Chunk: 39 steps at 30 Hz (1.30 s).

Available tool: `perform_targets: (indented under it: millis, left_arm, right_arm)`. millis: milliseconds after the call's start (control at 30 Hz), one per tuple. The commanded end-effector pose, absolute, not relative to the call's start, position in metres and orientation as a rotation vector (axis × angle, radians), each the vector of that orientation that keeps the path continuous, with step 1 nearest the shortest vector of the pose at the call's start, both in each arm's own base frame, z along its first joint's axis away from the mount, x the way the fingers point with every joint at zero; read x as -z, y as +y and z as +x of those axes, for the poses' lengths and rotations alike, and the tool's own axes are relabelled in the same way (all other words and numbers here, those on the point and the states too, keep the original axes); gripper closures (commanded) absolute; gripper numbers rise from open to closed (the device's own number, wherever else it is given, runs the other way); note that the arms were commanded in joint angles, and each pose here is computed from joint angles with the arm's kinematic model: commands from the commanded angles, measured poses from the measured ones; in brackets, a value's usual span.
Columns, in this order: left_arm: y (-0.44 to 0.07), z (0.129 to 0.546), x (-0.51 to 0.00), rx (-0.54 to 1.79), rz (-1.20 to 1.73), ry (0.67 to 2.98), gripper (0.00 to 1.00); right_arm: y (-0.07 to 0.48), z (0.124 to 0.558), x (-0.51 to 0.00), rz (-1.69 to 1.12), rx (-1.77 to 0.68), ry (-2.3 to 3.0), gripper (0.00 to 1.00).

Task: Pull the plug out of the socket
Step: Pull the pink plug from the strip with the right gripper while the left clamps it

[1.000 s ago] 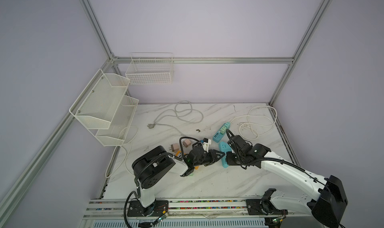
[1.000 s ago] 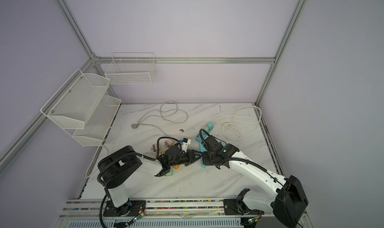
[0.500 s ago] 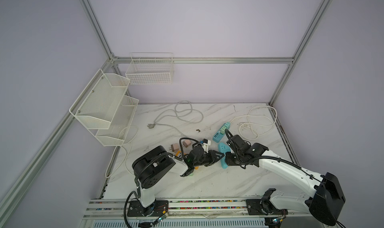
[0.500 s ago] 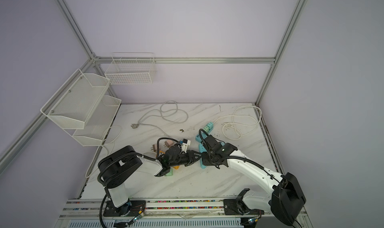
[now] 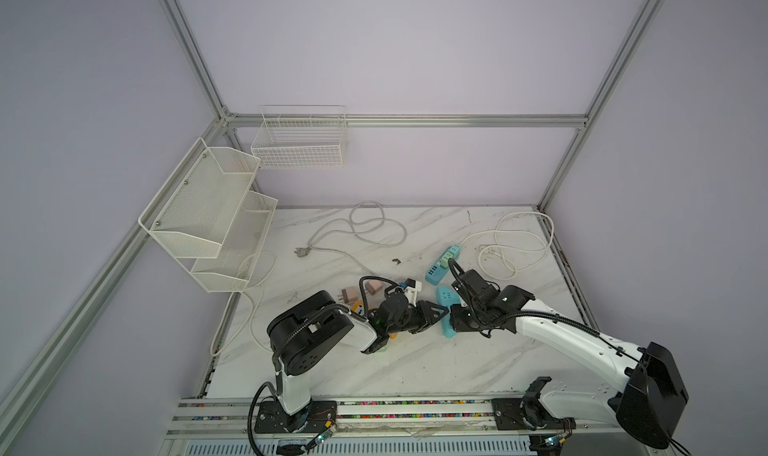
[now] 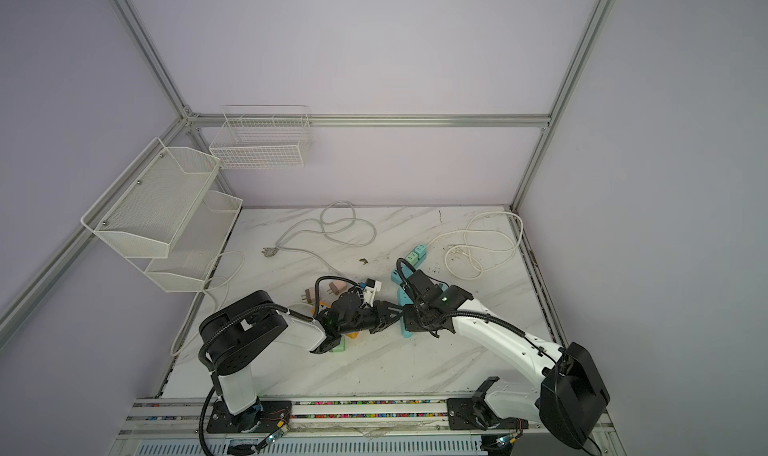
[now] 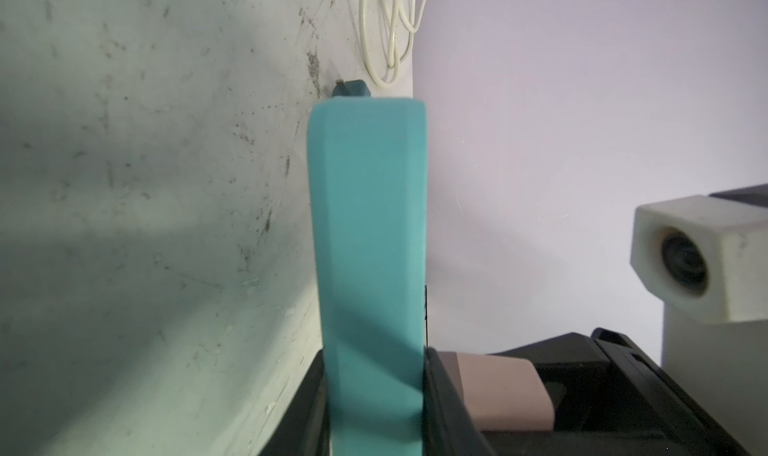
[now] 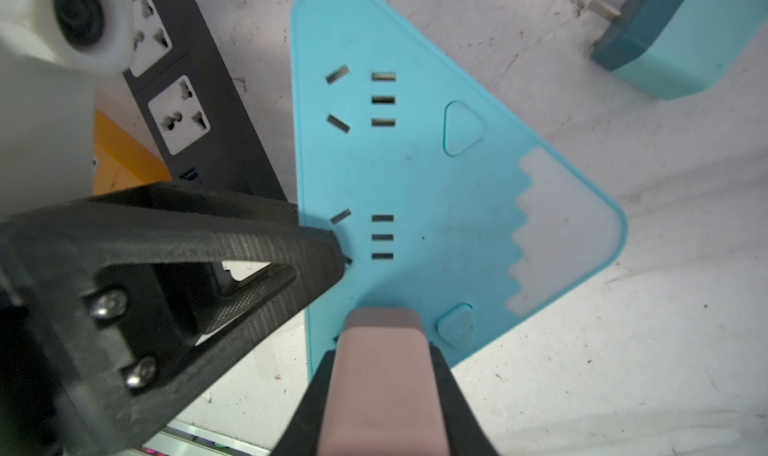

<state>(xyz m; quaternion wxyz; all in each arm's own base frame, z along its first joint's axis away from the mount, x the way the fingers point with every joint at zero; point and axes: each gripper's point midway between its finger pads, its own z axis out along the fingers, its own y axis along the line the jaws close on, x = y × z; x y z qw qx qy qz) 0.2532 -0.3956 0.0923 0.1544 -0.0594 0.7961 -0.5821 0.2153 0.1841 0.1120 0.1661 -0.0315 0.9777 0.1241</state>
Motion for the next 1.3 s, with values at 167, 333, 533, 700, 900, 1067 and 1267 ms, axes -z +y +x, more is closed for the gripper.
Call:
perform_targets:
  millis: [167,333,533,700,900,1067,1267]
  left_arm:
    - [-0.387,0.235,-0.053,1.582,-0.151,2.438,1.0]
    - [-0.385,0.234,-0.052,1.578,-0.153,2.443,1.0]
    - [-0.388,0.233,-0.053,1.589,-0.141,2.446,1.0]
    - [-0.392,0.235,-0.055,1.598,-0.135,2.443,1.0]
    - [-0.388,0.232,-0.053,1.587,-0.143,2.45,1.0]
    - [-0.388,0.231,-0.055,1.596,-0.135,2.445,1.0]
    - [-0.391,0.232,-0.056,1.6,-0.129,2.443,1.0]
  right_arm:
    - [0.21,0.236,-0.128,-0.107,-0.483,2.677,0.95]
    - [0.19,0.236,-0.13,-0.022,-0.366,2.669,0.93]
    - [0.174,0.24,-0.13,-0.013,-0.231,2.659,0.94]
    - [0.217,0.236,-0.132,-0.088,-0.413,2.66,0.95]
    - [0.189,0.234,-0.125,-0.01,-0.295,2.661,0.92]
    - [0.18,0.233,-0.127,0.046,-0.339,2.657,0.92]
    - [0.208,0.236,-0.122,-0.067,-0.341,2.677,0.93]
